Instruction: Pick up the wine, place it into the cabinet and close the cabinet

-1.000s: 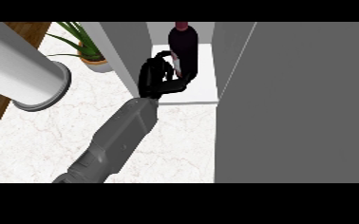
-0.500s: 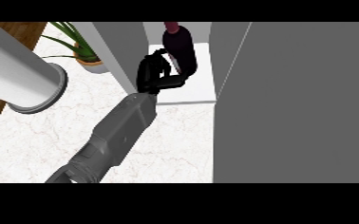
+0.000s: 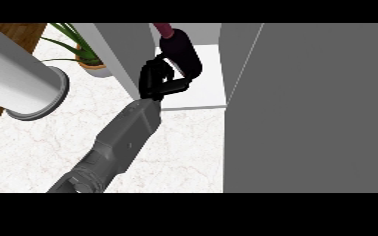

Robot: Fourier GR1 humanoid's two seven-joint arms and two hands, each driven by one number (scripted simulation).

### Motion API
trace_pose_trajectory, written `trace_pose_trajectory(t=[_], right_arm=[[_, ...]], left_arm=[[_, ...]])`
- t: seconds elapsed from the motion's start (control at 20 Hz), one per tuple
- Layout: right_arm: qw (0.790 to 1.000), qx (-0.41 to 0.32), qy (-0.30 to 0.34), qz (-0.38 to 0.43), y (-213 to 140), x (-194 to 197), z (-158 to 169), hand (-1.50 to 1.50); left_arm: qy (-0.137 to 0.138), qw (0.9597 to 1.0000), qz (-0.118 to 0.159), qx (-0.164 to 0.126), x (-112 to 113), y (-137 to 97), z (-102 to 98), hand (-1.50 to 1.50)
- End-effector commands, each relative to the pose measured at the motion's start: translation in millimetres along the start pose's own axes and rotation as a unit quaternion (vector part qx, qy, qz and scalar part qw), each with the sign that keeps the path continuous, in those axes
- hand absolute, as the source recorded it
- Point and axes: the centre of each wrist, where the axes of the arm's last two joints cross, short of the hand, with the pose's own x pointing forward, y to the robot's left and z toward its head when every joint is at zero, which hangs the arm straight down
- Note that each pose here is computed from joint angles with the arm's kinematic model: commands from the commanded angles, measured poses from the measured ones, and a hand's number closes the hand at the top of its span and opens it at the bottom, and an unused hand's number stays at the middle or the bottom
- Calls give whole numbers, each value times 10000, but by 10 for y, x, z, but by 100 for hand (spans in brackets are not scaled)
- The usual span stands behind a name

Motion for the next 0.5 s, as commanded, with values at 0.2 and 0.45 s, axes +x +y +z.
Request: trace_pose_trajectory(t=[0.2, 0.45], right_arm=[[9999, -76, -68, 115, -39, 62, 64, -150], [9997, -217, -37, 146, -105, 42, 36, -150]], left_arm=[[-702, 9970, -69, 323, 20, 182, -54, -150], [-954, 9954, 80, 5, -37, 45, 42, -150]])
